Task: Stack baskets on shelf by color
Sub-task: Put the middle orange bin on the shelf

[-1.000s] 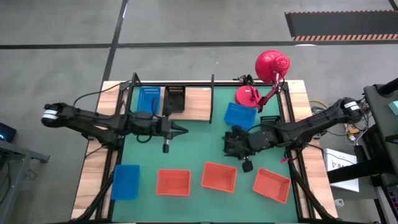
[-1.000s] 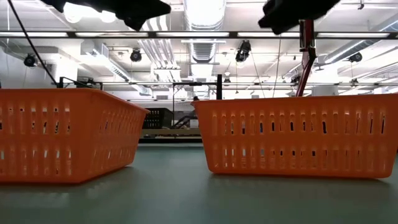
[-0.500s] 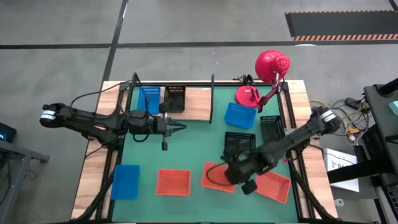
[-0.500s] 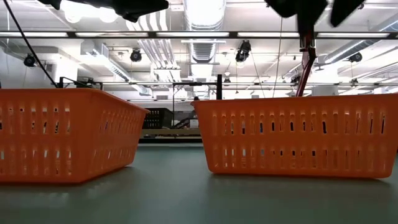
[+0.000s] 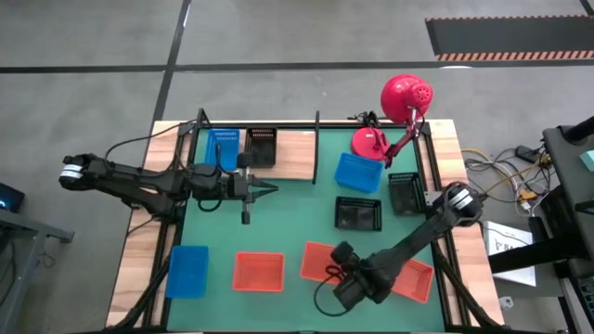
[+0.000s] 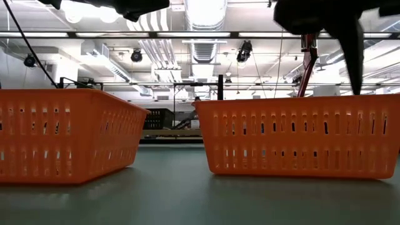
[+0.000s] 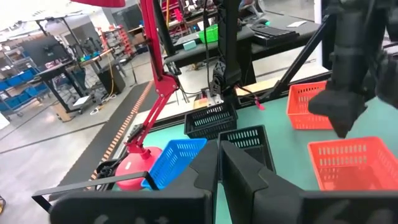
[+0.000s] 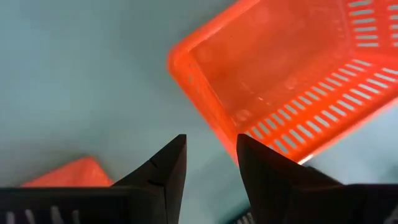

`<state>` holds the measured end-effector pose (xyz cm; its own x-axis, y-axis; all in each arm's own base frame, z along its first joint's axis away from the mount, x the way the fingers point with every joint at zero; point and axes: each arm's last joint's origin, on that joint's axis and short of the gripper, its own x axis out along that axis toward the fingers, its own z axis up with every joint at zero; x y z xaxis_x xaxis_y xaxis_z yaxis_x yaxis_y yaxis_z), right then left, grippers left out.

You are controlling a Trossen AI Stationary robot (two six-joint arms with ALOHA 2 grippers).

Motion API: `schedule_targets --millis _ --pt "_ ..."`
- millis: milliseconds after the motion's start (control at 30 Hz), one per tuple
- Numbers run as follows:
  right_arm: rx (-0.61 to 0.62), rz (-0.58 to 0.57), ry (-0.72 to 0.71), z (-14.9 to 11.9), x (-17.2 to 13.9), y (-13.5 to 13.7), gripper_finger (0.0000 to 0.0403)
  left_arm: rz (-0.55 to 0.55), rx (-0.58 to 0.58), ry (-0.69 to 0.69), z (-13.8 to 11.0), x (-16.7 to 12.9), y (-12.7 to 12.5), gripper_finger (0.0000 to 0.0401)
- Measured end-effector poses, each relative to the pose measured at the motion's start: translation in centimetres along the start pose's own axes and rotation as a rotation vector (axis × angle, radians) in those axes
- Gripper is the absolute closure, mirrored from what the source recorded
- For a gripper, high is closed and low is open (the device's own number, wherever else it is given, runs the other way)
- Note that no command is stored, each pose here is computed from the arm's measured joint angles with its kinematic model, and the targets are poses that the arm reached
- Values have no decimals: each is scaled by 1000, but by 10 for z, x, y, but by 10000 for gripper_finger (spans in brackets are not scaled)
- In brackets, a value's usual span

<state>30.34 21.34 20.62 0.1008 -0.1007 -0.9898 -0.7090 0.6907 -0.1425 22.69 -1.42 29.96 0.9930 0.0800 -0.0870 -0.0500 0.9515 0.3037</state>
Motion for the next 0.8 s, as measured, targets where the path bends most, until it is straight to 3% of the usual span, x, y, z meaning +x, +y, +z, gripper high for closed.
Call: schedule_targets --millis 233,433,500,667,800 --pt "-47 0 41 4 20 -10 293 0 3 0 0 0 0 398" --pt "-66 88 -1 7 27 -18 376 0 31 0 0 0 0 398" --pt "-55 105 -13 7 27 -21 387 7 54 1 0 0 0 398" --pt "-15 96 -66 8 11 -25 390 172 45 21 4 -6 7 398" --pt "76 -4 -140 17 -16 -37 390 261 40 5 10 -17 13 398"
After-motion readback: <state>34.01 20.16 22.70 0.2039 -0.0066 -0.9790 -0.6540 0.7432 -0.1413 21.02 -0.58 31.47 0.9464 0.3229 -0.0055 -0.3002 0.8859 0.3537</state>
